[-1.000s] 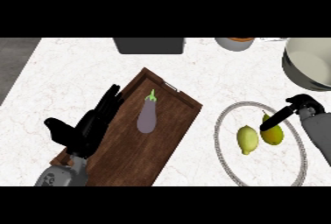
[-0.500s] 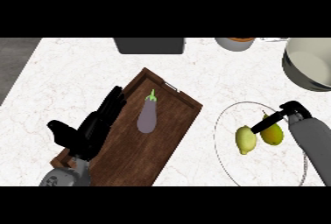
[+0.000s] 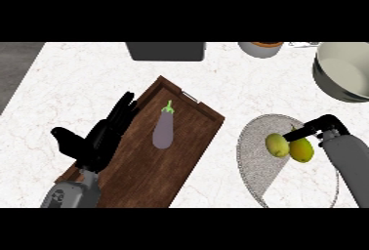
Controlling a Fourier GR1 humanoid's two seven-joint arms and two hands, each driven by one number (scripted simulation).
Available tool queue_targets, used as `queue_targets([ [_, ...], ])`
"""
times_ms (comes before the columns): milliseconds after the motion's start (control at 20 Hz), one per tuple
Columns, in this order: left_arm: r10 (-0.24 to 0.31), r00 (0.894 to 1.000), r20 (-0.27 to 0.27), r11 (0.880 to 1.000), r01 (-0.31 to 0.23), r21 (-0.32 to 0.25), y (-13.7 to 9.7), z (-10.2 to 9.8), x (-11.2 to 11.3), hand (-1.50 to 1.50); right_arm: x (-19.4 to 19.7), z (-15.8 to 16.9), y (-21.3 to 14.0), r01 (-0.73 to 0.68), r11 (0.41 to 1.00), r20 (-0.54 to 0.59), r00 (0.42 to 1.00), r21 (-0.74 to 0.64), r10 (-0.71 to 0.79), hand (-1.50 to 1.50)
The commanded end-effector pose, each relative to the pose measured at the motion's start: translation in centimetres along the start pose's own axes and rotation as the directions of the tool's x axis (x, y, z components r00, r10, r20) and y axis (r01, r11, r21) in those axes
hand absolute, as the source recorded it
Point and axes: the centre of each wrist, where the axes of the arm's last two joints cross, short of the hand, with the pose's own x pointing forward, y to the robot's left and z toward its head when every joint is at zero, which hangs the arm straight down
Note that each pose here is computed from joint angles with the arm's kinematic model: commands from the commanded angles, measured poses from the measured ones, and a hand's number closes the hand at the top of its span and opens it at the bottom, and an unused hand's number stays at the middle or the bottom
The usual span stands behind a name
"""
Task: Pick the pear from the placemat and place it in the bowl
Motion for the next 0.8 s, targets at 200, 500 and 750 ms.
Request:
queue_targets([
  [200,0.008,1.000,-0.003,1.000,-0.008,-0.010,-0.7,0.3,1.4,0.00,1.2,0.2,2.4,-0.050,0.998,0.036,0.998,-0.037,0.052,1.50],
  [500,0.000,1.000,-0.008,1.000,0.000,-0.002,-0.3,1.3,0.9,0.00,0.2,-0.8,1.2,-0.092,0.995,0.050,0.994,-0.038,0.094,1.50],
  [750,-0.012,1.000,0.003,1.000,0.012,0.017,-0.5,0.0,0.7,0.00,1.6,1.2,2.9,-0.251,0.954,0.286,0.913,-0.166,0.290,1.50],
])
